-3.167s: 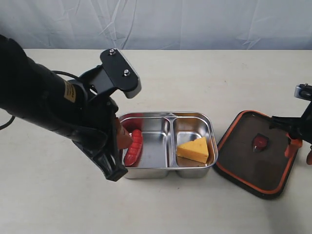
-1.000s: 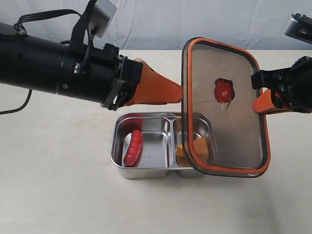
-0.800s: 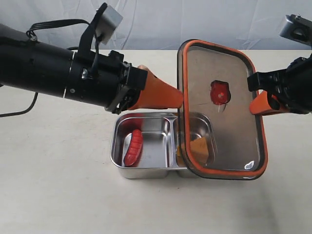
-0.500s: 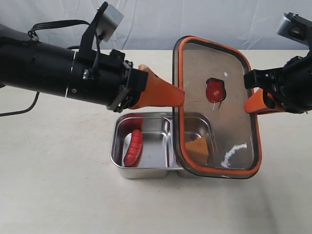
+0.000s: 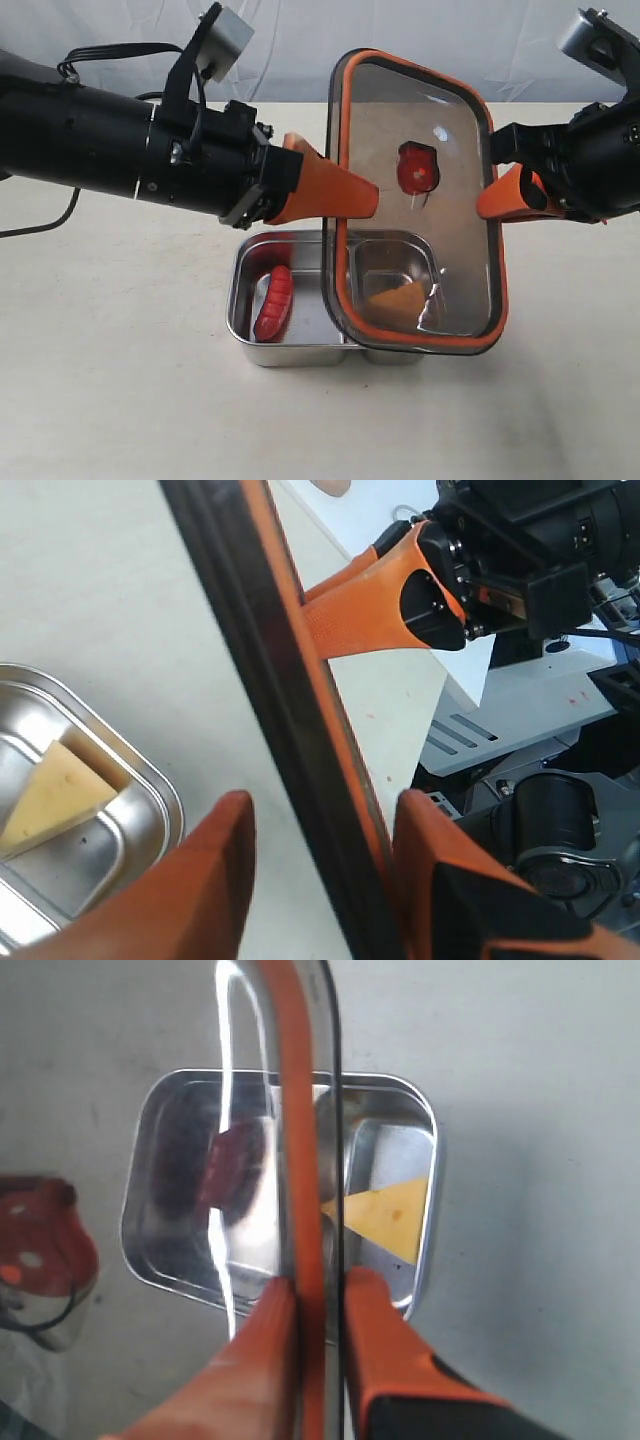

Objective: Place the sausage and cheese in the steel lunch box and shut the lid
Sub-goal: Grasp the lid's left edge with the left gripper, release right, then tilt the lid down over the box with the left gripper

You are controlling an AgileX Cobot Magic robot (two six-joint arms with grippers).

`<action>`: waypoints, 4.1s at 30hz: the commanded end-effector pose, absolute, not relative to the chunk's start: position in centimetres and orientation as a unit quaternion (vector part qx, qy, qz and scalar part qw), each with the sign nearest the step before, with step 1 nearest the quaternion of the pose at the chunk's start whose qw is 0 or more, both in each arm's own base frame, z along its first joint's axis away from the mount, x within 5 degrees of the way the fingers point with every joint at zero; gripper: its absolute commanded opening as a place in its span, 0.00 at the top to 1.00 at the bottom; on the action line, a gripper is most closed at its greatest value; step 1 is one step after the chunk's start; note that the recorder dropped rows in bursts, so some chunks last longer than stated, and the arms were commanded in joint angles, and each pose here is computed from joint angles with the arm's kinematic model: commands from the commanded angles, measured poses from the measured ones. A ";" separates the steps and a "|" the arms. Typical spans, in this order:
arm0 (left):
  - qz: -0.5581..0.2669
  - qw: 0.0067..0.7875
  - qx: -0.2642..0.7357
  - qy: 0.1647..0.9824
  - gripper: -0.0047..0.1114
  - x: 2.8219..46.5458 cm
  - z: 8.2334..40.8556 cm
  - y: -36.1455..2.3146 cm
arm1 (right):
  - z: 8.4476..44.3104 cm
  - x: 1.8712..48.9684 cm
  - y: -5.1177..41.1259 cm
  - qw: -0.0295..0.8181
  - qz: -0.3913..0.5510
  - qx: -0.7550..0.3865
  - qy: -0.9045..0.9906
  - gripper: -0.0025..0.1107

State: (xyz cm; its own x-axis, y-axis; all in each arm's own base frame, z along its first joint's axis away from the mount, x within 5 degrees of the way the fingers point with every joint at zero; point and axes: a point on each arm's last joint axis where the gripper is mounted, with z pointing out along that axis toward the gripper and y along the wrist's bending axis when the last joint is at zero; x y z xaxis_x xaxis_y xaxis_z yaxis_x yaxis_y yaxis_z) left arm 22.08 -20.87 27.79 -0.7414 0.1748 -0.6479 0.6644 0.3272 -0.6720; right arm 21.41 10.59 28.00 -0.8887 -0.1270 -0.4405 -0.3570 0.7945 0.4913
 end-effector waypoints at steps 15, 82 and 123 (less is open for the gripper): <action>-0.500 0.255 0.278 0.779 0.96 22.3 27.7 -20.7 | 28.5 20.9 11.0 0.191 0.320 -0.146 0.917 0.98; 0.271 0.532 0.583 0.551 0.96 17.4 27.1 -20.6 | 34.4 15.2 4.8 0.385 0.090 -0.111 0.912 0.59; 0.340 0.444 0.648 0.516 0.96 13.2 16.3 -24.9 | 34.3 15.1 4.8 0.379 0.089 -0.112 0.914 0.59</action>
State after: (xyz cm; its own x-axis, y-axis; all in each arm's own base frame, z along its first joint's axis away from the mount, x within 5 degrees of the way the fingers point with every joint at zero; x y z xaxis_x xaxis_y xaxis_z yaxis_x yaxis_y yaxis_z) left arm 13.38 -24.65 16.35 0.2190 0.9756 -0.0130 0.3688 -0.0704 0.9268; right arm 15.24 4.86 34.19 -0.6911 -0.1323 -0.7106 -0.2734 0.9579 0.0876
